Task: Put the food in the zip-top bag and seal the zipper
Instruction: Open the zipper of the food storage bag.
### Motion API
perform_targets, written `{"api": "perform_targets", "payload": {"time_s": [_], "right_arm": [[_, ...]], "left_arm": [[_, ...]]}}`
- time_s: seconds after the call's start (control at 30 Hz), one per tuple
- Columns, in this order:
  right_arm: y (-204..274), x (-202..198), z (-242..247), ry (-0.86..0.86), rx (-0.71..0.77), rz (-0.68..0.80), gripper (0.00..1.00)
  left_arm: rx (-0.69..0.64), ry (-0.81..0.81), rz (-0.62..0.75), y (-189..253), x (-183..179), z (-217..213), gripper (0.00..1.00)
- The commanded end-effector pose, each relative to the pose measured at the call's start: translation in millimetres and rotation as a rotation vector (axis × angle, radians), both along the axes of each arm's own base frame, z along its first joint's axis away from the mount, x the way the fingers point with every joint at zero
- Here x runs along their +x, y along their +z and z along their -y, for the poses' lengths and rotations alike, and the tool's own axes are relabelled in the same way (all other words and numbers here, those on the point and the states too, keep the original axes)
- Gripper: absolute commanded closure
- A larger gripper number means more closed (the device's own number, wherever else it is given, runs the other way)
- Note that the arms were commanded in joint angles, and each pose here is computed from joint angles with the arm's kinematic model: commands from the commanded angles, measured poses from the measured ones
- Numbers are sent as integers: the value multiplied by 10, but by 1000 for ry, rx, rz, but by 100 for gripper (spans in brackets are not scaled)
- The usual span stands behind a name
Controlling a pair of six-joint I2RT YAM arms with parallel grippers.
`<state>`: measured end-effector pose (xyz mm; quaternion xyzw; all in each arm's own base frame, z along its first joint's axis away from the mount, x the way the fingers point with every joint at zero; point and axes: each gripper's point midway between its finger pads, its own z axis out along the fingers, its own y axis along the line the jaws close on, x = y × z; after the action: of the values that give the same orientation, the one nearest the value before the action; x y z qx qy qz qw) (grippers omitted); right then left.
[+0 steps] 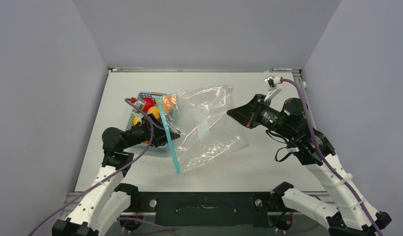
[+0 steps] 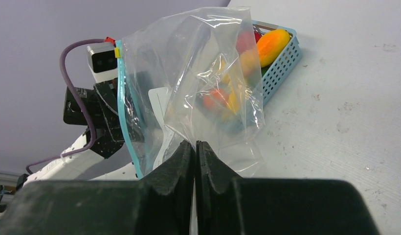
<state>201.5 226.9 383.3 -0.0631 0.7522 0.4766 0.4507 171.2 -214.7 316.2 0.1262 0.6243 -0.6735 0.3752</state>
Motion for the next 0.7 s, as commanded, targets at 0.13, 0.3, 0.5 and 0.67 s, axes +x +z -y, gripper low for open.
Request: {"api": "perform_targets", "payload": {"time_s": [0.13,0.3,0.5,0.67], "right_arm": [[176,71,78,-52,17,63,95],[178,79,104,-67,13,66,95],[162,87,141,-87,5,66,95],[109,102,149,-95,-6,58,95]], "left_arm": [[25,-3,75,59,-94,-17,61],[24,-1,80,61,-107,-23,68],[23,0,88,72,-133,-31,81],[20,6,98,96,-144,-36,100]]}}
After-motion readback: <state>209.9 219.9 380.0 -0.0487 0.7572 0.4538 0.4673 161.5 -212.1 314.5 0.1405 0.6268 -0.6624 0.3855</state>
